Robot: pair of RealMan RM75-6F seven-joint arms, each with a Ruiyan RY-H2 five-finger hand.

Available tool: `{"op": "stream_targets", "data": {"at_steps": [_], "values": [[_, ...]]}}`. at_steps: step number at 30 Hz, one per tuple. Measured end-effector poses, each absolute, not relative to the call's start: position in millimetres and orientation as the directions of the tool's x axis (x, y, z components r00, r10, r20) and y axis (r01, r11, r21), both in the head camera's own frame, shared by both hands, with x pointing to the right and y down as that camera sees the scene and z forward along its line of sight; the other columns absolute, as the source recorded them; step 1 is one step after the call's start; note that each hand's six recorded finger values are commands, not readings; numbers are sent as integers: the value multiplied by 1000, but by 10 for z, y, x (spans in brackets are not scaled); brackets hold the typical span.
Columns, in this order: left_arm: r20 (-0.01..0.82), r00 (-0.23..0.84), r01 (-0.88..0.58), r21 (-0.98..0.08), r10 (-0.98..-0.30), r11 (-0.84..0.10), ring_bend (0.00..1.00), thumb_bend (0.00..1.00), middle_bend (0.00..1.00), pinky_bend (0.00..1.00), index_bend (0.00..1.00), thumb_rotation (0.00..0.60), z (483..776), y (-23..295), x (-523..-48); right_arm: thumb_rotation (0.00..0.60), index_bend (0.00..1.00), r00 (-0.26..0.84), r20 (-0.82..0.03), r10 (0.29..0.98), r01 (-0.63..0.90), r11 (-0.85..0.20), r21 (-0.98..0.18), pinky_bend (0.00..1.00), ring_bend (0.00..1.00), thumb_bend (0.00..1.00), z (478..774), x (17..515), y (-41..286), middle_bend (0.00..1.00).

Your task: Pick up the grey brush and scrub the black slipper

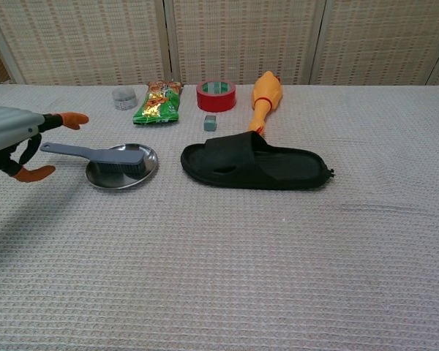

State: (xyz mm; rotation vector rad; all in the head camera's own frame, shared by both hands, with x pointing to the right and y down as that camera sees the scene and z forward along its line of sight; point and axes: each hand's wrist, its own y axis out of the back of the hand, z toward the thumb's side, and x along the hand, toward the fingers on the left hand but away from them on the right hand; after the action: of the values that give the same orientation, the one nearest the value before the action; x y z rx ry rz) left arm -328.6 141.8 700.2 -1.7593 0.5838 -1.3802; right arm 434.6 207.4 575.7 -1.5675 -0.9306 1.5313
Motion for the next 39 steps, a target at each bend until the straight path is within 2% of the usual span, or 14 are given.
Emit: {"op": "stream_targets", "data": {"at_steps": [6, 10, 18, 27, 39], "values": [[578, 305, 155, -814, -757, -560, 751, 443, 179, 995, 98, 600, 7203, 1265, -3127, 600, 0, 21, -462, 886, -2, -463, -887, 0, 0, 163, 5752, 4347, 2080, 0], [591, 305, 184, -806, -746, -563, 781, 444, 191, 1000, 108, 600, 7359, 1194, -3010, 600, 0, 7, -466, 885, -2, -466, -885, 0, 0, 162, 5750, 4379, 2075, 0], [585, 316, 202, -810, -747, -550, 782, 443, 172, 1000, 152, 600, 7490, 1122, -2874, 600, 0, -13, -484, 875, -5, -484, -875, 0, 0, 162, 5786, 4427, 2065, 0], [590, 324, 236, -807, -740, -541, 782, 441, 261, 1000, 266, 600, 7621, 1074, -2816, 600, 0, -32, -498, 867, -14, -499, -867, 0, 0, 163, 5820, 4454, 2061, 0], [575, 351, 231, -818, -739, -527, 782, 442, 324, 1000, 320, 600, 7673, 1035, -2720, 600, 0, -42, -509, 860, -22, -510, -860, 0, 0, 163, 5846, 4467, 2056, 0]]}}
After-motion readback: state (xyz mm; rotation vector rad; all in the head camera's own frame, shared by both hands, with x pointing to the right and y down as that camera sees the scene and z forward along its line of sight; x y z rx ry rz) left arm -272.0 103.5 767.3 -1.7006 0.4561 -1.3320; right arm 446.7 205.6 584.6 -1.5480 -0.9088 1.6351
